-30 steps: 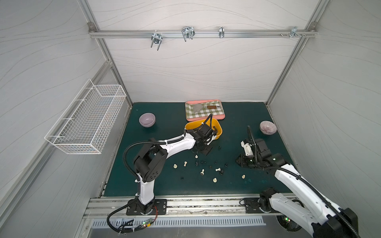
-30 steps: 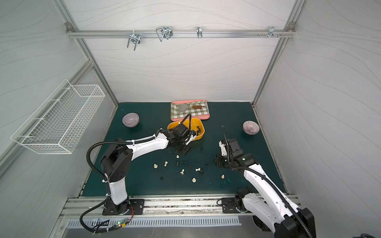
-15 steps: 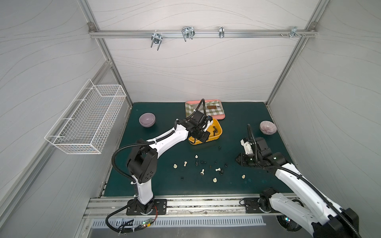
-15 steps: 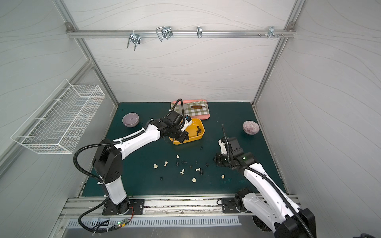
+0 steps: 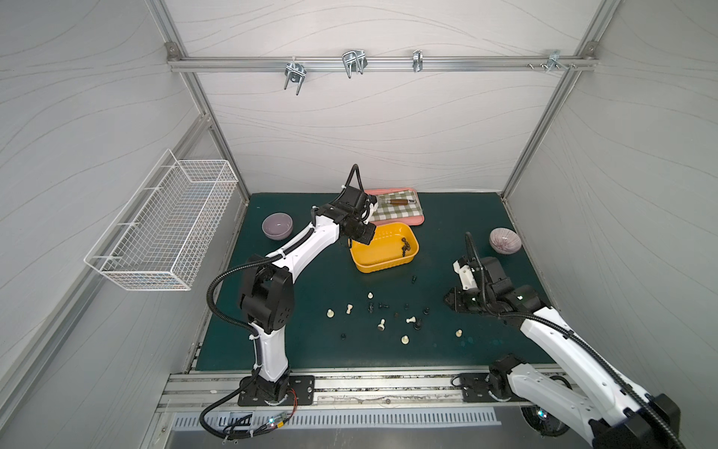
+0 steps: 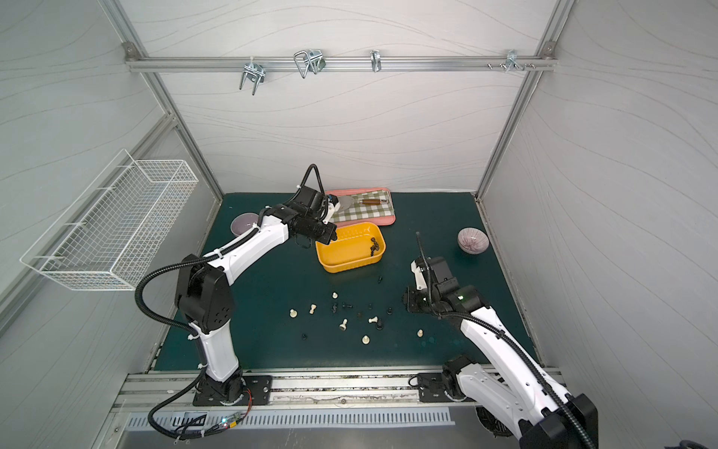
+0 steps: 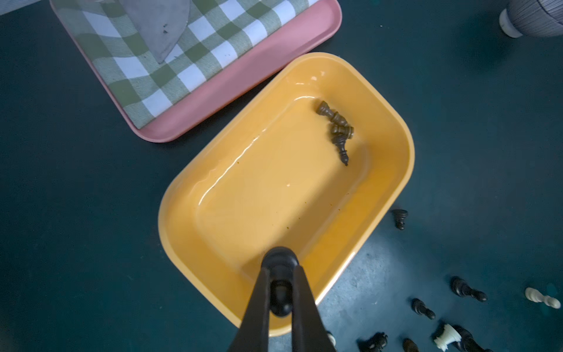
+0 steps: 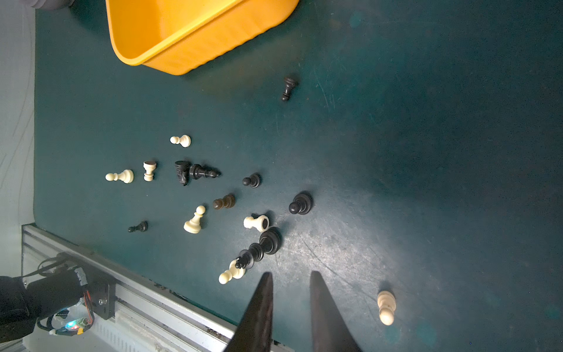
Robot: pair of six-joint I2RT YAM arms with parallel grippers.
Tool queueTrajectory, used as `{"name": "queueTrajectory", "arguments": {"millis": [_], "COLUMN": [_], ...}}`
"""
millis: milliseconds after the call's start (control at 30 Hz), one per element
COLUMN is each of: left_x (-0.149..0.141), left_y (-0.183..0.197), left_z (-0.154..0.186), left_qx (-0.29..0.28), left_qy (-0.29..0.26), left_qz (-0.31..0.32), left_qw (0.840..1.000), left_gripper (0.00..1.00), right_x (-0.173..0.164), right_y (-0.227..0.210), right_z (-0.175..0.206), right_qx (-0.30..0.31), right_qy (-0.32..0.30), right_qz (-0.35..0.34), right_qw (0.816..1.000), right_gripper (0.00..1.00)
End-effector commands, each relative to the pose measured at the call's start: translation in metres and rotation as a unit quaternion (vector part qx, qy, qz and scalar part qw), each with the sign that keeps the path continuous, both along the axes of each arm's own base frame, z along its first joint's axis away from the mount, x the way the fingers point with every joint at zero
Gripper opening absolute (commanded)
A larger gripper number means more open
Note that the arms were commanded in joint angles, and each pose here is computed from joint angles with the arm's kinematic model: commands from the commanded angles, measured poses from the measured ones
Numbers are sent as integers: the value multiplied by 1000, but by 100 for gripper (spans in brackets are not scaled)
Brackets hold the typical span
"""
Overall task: Put the chess pieces into the storage box
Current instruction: Place the chess piece in the storage box.
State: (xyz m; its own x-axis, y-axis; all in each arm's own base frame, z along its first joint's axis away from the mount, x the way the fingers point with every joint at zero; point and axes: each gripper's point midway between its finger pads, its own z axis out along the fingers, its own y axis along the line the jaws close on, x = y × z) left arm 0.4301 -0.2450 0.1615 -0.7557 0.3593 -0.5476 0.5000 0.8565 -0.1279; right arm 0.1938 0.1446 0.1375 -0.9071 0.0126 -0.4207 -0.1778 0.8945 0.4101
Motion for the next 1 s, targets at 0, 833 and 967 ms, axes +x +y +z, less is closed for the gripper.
{"name": "queueTrajectory", "arguments": {"millis": [0,833,967], "left_x": [16,70,71], "left_y": [12,13,12], "left_z": [-13,-57,-56], "left_qx": [29,72,71], "left_qy": [7,20,17], "left_qz": [6,25,24], "left_qw": [1000,997,997], "left_gripper": [9,20,26], "right_x": [-5,-14,-14], "right_y": [-4,-6,-6], "right_z": [1,-13,-13], "right_qx": [-1,-9,-7], "right_qy": [0,15,16], "right_qz": [-13,-3,-3], "right_qw": [1000,1000,1000], "right_gripper": [24,24,24]}}
